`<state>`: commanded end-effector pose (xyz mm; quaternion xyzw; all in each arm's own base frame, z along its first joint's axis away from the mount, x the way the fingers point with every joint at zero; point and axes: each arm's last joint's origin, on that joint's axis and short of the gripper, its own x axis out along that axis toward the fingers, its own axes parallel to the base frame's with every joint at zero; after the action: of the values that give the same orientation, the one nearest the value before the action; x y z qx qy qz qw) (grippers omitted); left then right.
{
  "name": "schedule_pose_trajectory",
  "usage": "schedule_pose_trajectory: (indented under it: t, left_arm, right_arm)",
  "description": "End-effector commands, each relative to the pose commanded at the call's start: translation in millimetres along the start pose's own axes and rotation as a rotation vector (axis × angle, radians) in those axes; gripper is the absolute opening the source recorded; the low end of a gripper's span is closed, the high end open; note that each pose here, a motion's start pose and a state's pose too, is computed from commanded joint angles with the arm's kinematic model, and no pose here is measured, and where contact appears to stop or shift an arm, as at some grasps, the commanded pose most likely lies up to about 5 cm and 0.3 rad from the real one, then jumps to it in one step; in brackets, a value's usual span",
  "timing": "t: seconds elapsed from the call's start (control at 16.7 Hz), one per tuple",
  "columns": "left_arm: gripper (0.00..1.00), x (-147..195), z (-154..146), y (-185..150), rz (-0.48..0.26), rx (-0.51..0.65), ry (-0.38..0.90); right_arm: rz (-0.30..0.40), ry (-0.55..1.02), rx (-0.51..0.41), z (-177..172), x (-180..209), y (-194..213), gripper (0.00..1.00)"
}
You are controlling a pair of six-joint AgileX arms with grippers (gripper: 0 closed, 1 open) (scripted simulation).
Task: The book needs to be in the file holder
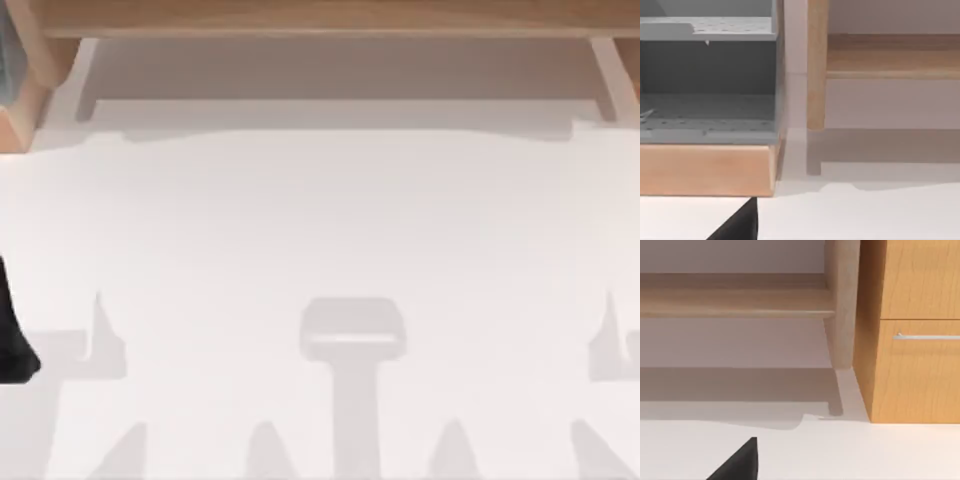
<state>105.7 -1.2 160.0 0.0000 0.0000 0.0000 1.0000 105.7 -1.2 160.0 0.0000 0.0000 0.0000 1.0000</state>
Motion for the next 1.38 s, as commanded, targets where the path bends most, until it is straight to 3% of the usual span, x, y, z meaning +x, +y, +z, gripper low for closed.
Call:
schedule_pose_trajectory:
  t: [0.3, 0.48, 0.66, 0.84, 1.08, 1.38]
  left_arm:
    - [1.00, 0, 16, -1, -0.002, -0.001, 0.001]
    - [1.00, 6, 57, -4, -0.005, -0.002, 0.003]
    - [1.00, 25, 117, -10, -0.008, -0.004, 0.006]
    - [1.00, 66, 182, -22, -0.012, -0.007, 0.006]
    - [1.00, 145, 251, -51, -0.014, -0.011, -0.004]
    - [1.00, 244, 280, -104, -0.016, -0.013, -0.009]
  right_arm:
    - [0.000, 0.000, 0.000, 0, 0, 0, 1.00]
    - [0.000, 0.000, 0.000, 0, 0, 0, 1.00]
    - [0.000, 0.000, 0.000, 0, 0, 0, 1.00]
    - [0.000, 0.000, 0.000, 0, 0, 0, 1.00]
    - [0.000, 0.000, 0.000, 0, 0, 0, 1.00]
    - [0.000, 0.000, 0.000, 0, 0, 0, 1.00]
